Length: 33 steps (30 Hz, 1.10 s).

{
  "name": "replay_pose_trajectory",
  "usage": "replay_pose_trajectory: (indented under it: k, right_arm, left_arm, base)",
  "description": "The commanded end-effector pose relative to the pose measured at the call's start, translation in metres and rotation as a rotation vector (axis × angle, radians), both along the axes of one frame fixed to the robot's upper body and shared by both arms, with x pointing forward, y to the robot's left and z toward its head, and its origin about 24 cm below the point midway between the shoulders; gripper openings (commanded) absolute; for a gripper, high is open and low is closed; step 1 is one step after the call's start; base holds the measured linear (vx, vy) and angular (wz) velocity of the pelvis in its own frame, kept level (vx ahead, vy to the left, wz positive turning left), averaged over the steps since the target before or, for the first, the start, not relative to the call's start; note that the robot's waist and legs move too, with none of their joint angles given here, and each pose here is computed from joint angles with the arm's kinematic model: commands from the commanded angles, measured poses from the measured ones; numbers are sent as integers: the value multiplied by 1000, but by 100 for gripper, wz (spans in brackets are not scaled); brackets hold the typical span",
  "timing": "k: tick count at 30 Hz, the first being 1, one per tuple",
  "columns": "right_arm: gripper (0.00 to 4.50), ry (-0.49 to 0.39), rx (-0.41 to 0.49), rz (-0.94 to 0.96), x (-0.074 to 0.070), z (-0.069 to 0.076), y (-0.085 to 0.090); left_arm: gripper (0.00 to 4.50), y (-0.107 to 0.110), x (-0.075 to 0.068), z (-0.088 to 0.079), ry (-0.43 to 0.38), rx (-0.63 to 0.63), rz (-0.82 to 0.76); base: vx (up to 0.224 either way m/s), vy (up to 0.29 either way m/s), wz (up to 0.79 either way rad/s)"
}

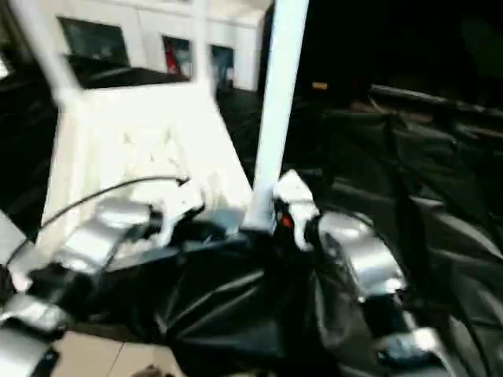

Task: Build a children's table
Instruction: Rotate leg to tighten

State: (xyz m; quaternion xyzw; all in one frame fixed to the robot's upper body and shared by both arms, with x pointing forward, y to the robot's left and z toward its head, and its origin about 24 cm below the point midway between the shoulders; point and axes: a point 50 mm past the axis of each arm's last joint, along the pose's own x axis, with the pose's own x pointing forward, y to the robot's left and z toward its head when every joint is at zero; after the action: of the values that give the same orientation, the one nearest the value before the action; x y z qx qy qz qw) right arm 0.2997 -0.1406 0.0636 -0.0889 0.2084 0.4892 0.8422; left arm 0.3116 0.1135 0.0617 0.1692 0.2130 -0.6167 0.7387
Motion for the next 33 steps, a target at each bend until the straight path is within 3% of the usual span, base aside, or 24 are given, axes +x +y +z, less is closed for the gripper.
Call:
replay_pose_trajectory:
  k: [1, 16, 19, 21, 23, 24, 26, 29, 33]
  right_arm:
    - [424, -7, 9, 40, -2, 6, 2]
    - [296, 47, 56, 85, -11, 0, 14]
    - [270, 43, 55, -7, -6, -6, 17]
    - [261, 43, -10, -259, 9, -22, 22]
    - [257, 43, -22, -319, 12, -26, 25]
    - [234, 62, -19, -426, 17, -29, 31]
    - [234, 76, -13, -484, 20, -31, 35]
    - [234, 83, 62, -557, 28, -26, 55]
    - [284, 65, 89, -536, 30, -20, 62]
  left_arm:
    - [0, -16, -10, 2, 18, -22, -130]
    - [0, -11, -9, 3, 26, -21, -112]
    - [0, -16, -2, 4, 3, -43, -48]
    - [0, -27, 13, 8, -45, -74, 100]
    - [0, -30, 16, 9, -59, -79, 133]
    - [0, -36, 22, 10, -78, -88, 197]
    - [0, -40, 25, 11, -83, -97, 227]
    - [0, -57, 25, 15, -83, -137, 240]
    - [0, -63, 23, 15, -81, -149, 215]
  base:
    - [0, 0, 0]
    - [0, 0, 0]
    - [0, 0, 0]
    - [0, 0, 0]
    - [-25, 0, -2]
    - [-50, -1, -4]
    - [0, 0, 0]
    - [0, 0, 0]
    - [0, 0, 0]
